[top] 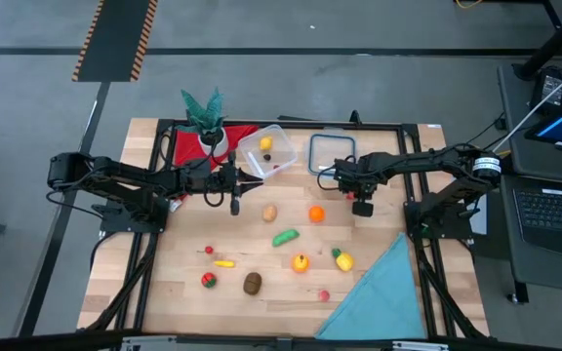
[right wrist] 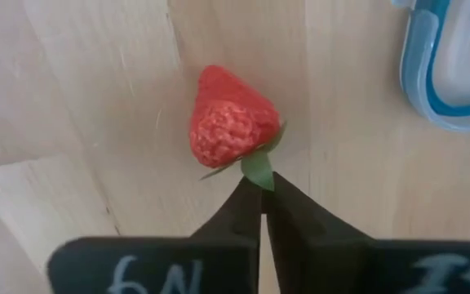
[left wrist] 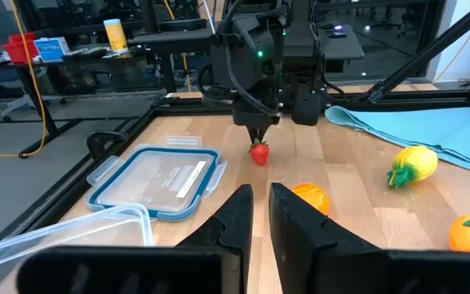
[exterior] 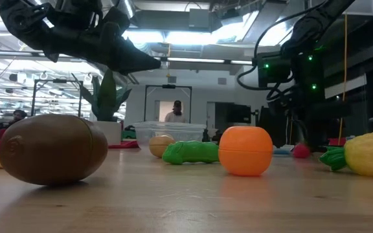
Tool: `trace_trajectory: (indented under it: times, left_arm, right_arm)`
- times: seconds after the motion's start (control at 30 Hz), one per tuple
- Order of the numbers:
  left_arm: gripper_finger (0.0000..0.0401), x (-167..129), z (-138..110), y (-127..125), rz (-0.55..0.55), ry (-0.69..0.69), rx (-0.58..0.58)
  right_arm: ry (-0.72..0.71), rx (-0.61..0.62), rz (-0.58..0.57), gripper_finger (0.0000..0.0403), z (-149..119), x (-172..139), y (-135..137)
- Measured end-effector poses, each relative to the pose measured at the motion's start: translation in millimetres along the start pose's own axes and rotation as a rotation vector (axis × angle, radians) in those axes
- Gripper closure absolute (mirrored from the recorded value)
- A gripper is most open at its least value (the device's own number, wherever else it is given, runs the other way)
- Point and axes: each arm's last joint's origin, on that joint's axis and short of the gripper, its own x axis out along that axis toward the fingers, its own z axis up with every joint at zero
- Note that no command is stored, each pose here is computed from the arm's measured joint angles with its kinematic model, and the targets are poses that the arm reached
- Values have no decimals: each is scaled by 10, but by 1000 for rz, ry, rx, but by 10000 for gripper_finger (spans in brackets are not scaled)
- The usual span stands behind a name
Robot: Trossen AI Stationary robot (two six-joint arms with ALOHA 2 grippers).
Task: Pick and placing Produce into tupperware
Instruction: Put the strawberry into the transparent bin
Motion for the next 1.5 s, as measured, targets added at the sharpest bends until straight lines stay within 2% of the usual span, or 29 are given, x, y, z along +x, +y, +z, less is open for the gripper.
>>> trace_trajectory:
  times: [0.27,0.47,0.67,0.83,0.93,1.13,1.3,1.5]
  left_arm:
    - [388,0,0,0,0,0,0]
    - [400,0,0,0,0,0,2]
    - [389,0,-1,-1,0,1,2]
    - [376,0,-1,-1,0,1,2]
    - [370,0,-2,-1,0,2,2]
    - [360,0,-11,-2,-1,11,2]
    - [354,0,-17,-2,-2,17,1]
    - [347,0,-16,-4,-3,17,0]
  right_arm:
    - [-5,42,0,395,5,0,-1]
    - [-83,54,-10,397,81,-3,-12]
    - [-146,65,15,397,118,-41,-11]
    - [-232,105,26,397,81,-211,-24]
    - [-339,152,26,397,41,-389,-39]
    - [-678,205,90,397,-84,-656,-13]
    - [-913,238,104,397,-229,-675,52]
    - [-1289,220,96,397,-307,-653,111]
